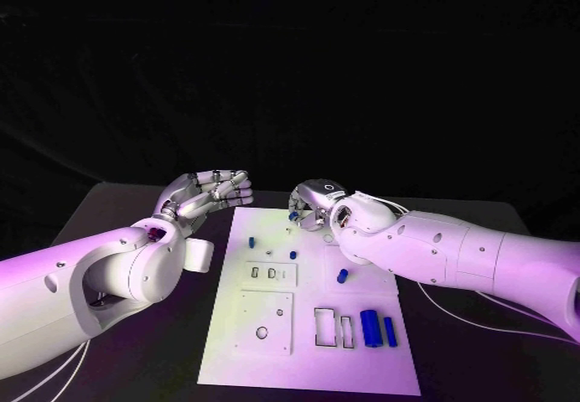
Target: Assemble the parts on the task board
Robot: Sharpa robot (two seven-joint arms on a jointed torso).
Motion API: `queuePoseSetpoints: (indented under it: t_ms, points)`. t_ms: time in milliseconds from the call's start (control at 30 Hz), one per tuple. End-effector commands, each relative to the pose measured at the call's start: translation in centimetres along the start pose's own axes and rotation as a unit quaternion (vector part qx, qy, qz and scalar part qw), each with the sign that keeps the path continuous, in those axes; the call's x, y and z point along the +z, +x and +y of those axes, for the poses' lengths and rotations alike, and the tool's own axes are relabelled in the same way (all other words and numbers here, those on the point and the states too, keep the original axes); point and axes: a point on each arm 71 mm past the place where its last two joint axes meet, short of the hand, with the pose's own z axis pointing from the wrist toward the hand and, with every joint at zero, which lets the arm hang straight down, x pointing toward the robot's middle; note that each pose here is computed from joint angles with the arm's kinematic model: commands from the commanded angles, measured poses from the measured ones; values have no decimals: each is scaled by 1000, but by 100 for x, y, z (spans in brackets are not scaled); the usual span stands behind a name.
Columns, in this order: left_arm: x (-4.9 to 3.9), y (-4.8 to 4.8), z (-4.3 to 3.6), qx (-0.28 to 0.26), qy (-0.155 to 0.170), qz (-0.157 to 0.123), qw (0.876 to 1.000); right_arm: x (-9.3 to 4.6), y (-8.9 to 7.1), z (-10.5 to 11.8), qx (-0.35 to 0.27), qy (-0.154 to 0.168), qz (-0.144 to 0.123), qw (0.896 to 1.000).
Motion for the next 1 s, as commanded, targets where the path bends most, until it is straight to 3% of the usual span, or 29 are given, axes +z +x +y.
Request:
queuePoseSetpoints:
  t_ms: [33, 400, 633, 767, 1000]
  points:
    - [5, 31, -26, -2, 7, 11, 1000, 7, 26, 0, -4, 1, 11, 1000]
    - [9, 32, -43, -2, 8, 12, 1000, 43, 46, 0, -4, 11, 18, 1000]
    - [10, 22, -46, -2, 8, 11, 1000, 6, 25, -18, -2, 11, 9, 1000]
    - [9, 9, -46, -2, 7, 9, 1000, -92, -7, -58, 1, 12, 2, 1000]
    - [7, -32, -46, -1, 7, 5, 1000, -384, -181, -210, 13, 18, -14, 1000]
